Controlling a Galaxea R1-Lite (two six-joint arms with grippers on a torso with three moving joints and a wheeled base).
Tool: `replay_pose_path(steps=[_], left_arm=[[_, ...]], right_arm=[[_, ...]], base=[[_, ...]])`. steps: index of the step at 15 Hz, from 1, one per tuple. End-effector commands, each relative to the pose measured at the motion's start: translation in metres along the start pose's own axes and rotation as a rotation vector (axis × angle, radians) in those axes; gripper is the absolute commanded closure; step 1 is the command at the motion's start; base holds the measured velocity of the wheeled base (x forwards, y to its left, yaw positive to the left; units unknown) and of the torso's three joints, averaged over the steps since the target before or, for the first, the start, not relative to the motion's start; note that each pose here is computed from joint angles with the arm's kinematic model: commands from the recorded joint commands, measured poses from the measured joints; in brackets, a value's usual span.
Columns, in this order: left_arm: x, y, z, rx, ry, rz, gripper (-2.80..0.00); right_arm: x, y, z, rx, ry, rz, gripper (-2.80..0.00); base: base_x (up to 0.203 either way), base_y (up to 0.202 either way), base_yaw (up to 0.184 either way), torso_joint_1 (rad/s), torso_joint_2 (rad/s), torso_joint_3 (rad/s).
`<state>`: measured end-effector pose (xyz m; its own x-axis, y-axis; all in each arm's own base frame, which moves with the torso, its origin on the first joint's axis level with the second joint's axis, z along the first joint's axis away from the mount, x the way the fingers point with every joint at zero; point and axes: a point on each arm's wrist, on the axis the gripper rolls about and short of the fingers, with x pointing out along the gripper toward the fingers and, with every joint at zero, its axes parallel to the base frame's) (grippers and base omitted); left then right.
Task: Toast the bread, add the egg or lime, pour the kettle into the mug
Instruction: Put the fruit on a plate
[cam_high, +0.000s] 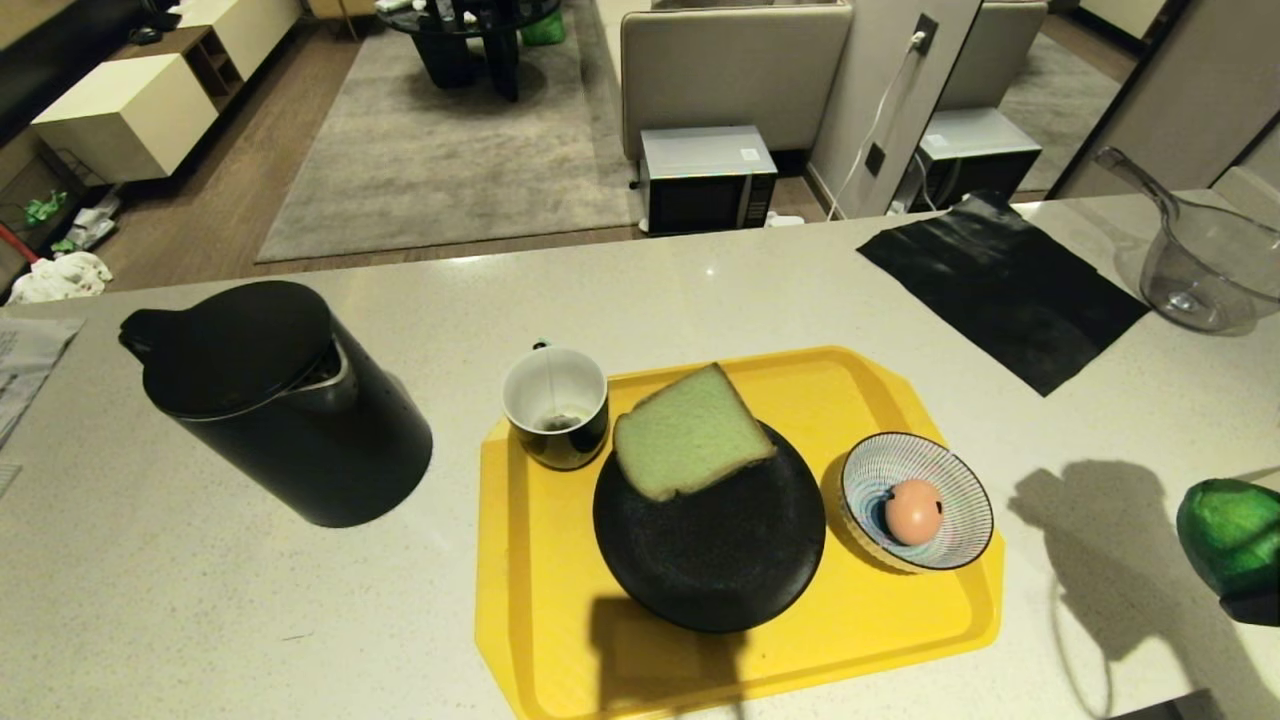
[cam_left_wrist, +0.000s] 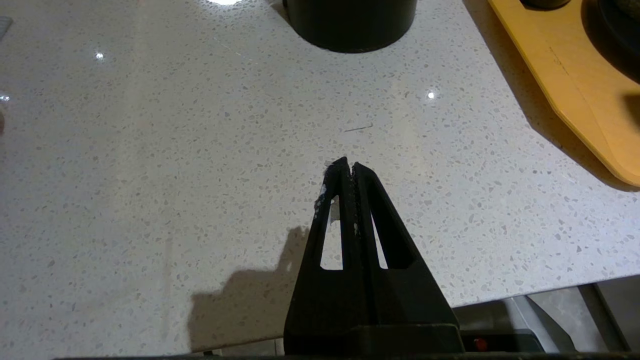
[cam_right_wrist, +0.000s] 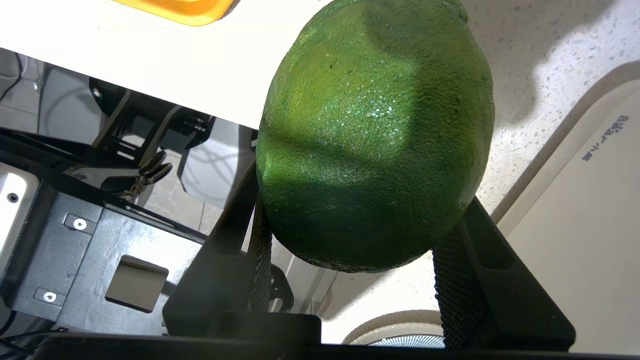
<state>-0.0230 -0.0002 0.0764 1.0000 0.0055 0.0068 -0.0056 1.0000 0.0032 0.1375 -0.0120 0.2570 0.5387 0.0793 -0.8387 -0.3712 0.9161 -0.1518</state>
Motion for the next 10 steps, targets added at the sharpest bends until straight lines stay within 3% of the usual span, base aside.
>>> replay_pose_path(steps=[1,10], left_arm=[[0.0,0.0,0.0,0.0,-0.001,0.001,0.0],[0.0,0.0,0.0,0.0,-0.001,0.001,0.0]], right_arm=[[0.0007,-0.0001,0.0006,-0.008,0.003,0.006,0.0],[-0.0043,-0.0001,0.007,-0.032,-0.024,-0.002,0.0]], base=[[0.0,0.0,0.0,0.0,0.0,0.0],[0.0,0.0,0.0,0.0,0.0,0.0]])
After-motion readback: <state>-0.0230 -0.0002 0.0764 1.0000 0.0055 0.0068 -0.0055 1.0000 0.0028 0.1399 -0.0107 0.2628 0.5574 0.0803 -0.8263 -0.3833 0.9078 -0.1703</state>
